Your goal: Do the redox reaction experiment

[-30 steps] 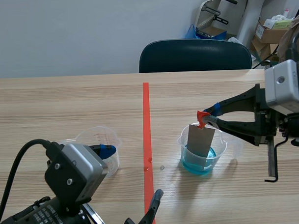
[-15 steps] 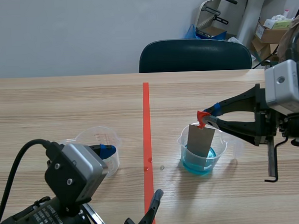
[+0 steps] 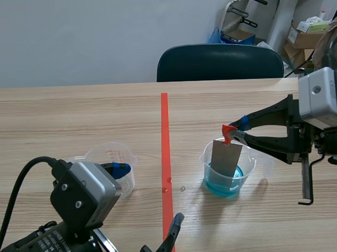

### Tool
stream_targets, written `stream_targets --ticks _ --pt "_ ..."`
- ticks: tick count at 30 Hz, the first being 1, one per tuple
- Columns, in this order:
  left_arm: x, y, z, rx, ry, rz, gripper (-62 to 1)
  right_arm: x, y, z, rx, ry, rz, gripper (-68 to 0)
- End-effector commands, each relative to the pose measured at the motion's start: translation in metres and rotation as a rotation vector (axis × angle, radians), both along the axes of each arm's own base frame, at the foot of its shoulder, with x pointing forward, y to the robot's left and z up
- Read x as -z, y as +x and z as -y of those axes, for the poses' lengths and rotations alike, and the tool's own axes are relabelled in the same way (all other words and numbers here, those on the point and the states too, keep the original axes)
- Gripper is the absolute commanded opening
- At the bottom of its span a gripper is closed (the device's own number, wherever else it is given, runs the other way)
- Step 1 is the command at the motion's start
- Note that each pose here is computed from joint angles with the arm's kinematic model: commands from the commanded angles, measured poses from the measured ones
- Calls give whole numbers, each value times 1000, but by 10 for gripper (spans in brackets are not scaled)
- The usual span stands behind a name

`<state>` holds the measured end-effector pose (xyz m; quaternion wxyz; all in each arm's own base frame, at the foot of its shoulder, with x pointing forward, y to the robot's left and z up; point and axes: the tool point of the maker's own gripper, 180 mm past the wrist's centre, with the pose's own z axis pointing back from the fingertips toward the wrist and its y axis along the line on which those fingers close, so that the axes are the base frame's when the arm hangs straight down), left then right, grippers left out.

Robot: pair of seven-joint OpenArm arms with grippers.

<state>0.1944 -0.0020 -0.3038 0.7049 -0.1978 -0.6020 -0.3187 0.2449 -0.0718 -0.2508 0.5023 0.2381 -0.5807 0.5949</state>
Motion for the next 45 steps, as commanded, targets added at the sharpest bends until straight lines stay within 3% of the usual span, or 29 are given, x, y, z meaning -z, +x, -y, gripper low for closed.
stream_targets --ticks 1,16,25,45 --pt "-10 1 4 2 -31 19 14 -10 2 2 -9 18 15 -667" --pt "-10 1 4 2 -31 19 14 -14 4 4 -4 15 30 -667" --pt "-10 1 4 2 -31 19 14 -39 11 14 -4 -12 114 -667" --pt "-10 1 4 2 -31 19 14 -101 4 17 -65 23 209 -667"
